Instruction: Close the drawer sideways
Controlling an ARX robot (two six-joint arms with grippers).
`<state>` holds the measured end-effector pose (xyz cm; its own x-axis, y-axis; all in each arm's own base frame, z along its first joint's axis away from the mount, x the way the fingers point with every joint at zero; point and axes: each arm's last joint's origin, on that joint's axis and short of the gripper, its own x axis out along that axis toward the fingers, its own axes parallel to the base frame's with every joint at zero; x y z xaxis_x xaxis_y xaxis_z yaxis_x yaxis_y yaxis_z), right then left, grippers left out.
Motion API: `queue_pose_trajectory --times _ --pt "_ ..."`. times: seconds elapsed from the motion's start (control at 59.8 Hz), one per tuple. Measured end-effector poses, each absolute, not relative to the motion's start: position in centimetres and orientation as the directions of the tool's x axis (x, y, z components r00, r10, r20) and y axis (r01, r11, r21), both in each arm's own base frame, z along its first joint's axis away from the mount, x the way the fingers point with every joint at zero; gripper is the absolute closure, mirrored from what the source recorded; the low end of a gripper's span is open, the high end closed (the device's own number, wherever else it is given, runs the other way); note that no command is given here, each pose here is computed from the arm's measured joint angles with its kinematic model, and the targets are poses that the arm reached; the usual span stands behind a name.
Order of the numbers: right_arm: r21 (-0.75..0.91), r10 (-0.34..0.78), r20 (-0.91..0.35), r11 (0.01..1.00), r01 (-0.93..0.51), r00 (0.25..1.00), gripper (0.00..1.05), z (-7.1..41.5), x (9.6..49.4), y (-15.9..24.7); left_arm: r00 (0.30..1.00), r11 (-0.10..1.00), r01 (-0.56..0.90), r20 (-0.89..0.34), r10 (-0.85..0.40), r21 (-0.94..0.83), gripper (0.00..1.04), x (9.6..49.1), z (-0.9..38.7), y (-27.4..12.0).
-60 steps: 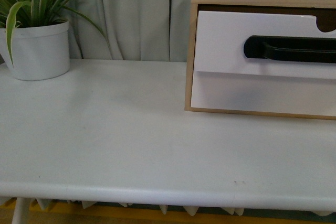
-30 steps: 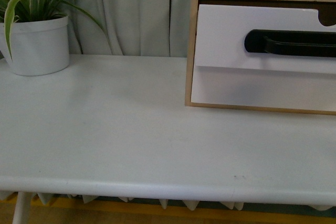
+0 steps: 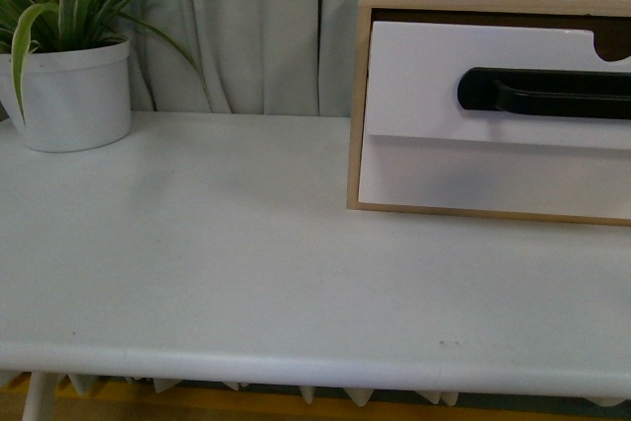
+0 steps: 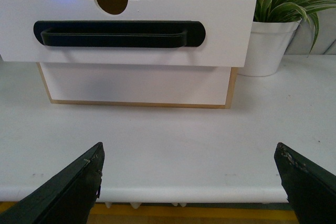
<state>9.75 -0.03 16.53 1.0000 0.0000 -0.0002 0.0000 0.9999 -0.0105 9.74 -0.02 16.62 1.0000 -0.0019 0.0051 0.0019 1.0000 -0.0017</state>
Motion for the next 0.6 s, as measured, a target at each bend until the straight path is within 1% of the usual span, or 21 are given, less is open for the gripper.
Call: queue_pose_trajectory --times 0.468,0.485,0.502,0.535,0.552,0.602 --pt "-0.01 0.0 0.0 1.0 0.0 1.0 0.09 16.53 9.75 -0.03 1.0 1.0 0.002 0.005 -0.002 -0.002 0.06 9.74 16.61 -0.02" --pt "-0.01 -0.002 -0.002 1.0 0.002 1.0 0.09 16.51 9.76 -0.03 1.0 1.0 -0.018 -0.008 0.018 0.017 0.06 9.77 16.55 -0.03" --pt "-0.01 -0.004 -0.011 1.0 0.004 1.0 0.09 16.48 9.77 -0.01 0.999 0.998 -0.038 -0.022 0.039 0.04 0.06 9.77 16.51 -0.02" --pt "-0.012 -0.041 -0.069 0.999 0.04 0.997 0.09 16.47 9.77 -0.1 0.99 0.987 -0.106 -0.081 0.116 0.122 0.06 9.81 16.41 -0.02" --pt "-0.017 -0.053 -0.116 0.999 0.052 0.992 0.09 16.53 9.81 -0.13 0.987 0.982 -0.117 -0.093 0.132 0.146 0.06 9.84 16.39 -0.01" --pt "-0.021 -0.066 -0.186 0.998 0.063 0.98 0.09 16.69 10.02 -0.28 0.977 0.958 -0.139 -0.123 0.174 0.252 0.06 10.0 16.3 0.0"
